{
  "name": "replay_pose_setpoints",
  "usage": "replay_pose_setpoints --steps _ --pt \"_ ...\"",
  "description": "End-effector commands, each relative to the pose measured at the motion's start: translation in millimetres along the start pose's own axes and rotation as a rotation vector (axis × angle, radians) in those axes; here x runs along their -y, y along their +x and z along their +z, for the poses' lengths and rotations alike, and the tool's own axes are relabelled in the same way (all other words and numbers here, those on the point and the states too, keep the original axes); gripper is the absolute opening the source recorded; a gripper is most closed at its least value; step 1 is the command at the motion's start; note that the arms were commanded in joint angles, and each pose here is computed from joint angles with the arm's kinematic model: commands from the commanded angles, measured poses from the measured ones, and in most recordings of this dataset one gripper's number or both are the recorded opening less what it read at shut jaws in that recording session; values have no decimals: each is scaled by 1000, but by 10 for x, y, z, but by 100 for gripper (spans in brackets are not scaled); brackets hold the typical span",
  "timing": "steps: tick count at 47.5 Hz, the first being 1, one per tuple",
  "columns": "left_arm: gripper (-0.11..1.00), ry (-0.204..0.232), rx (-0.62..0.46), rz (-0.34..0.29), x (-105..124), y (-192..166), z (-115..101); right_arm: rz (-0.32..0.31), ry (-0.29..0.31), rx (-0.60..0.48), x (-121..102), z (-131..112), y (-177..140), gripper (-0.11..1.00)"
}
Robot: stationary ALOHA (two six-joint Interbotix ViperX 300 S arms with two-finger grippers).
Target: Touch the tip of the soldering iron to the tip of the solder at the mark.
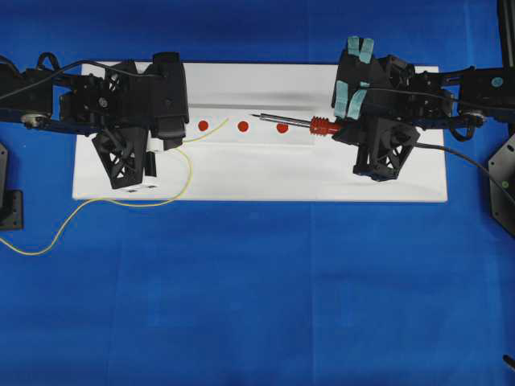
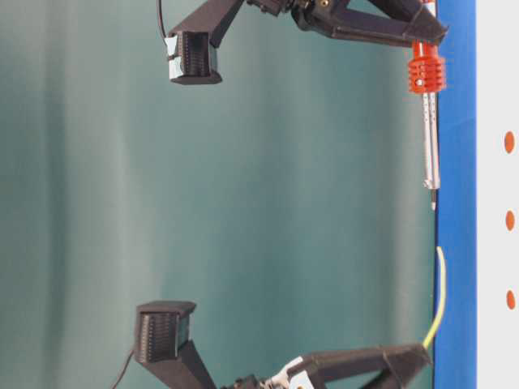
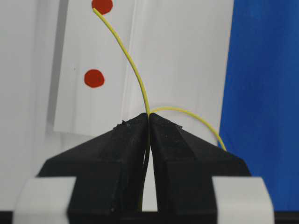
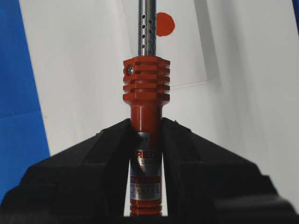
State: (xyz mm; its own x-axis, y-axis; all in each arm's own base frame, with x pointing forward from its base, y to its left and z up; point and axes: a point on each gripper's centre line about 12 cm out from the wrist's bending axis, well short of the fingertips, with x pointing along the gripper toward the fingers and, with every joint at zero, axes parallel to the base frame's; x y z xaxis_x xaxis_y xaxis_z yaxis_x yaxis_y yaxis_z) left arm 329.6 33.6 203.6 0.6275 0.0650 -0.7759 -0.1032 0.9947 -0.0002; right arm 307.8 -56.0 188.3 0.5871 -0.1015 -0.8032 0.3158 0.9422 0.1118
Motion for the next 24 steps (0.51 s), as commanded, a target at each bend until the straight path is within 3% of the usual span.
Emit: replay_pose_setpoints --steps 1,11,24 --pt "2 -4 8 2 -10 -85 9 6 -1 49 -13 131 -88 6" --pt "2 -62 -20 3 -11 -109 -148 5 -2 49 -12 132 -88 6" --pt "2 -84 -34 7 -29 110 -308 3 -6 48 -10 130 -83 6"
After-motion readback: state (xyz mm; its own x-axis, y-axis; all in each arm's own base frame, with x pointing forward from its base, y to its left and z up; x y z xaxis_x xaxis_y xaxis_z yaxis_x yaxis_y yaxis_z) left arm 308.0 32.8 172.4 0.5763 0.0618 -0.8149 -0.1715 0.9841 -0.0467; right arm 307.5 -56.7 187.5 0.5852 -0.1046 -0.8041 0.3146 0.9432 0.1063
